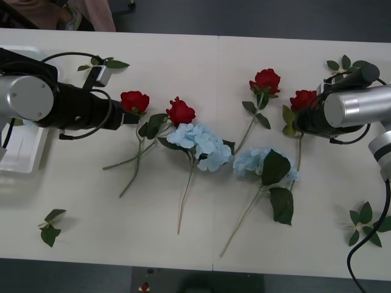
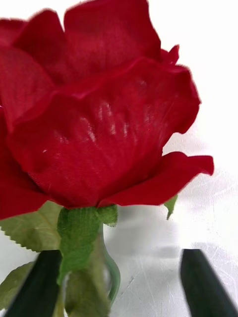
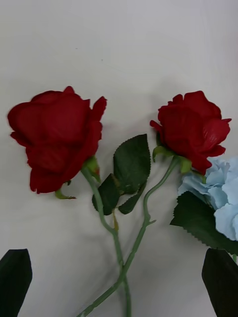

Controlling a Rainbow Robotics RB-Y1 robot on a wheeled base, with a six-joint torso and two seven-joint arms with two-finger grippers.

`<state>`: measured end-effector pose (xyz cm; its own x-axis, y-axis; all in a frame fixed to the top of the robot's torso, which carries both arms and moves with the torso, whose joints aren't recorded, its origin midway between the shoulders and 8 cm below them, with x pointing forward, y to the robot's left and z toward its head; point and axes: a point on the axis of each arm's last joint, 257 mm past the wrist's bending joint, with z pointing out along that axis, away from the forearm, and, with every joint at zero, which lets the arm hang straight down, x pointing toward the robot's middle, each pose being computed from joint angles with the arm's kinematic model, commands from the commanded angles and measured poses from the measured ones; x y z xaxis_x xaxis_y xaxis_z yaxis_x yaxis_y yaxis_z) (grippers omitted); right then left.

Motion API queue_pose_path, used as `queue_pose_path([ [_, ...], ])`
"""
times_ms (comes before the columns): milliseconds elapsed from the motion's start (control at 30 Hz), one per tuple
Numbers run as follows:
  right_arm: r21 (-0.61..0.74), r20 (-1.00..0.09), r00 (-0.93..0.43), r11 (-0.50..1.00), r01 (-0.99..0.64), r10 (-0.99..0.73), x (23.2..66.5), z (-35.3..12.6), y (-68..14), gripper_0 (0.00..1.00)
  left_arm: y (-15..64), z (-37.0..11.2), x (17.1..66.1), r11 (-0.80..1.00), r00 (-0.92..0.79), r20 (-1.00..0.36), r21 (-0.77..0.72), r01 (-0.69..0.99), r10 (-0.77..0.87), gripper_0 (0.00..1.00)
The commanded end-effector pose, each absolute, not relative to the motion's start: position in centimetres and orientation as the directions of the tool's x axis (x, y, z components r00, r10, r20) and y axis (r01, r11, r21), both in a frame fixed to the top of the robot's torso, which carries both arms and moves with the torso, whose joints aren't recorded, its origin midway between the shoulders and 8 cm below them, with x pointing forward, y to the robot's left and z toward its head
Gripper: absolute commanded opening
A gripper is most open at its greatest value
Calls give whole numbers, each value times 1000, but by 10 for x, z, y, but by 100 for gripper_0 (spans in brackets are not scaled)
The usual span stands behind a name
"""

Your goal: Put the red flowers into the right box and the blue flowers into the left box

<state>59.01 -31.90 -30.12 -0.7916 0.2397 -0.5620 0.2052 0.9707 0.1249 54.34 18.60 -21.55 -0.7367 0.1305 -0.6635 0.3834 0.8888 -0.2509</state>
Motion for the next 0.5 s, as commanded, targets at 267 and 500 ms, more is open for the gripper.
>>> queue_pose_path([
  [267,86,-598,-788,989,122,149,602,-297,-299,51,156,-216,563,923,-771,-636,-291,252,10,100],
  [500,81,-594,-791,990,120,144,602,-299,-301,0,160,-242,556,935,-824,-561,-325,141,-71,100],
])
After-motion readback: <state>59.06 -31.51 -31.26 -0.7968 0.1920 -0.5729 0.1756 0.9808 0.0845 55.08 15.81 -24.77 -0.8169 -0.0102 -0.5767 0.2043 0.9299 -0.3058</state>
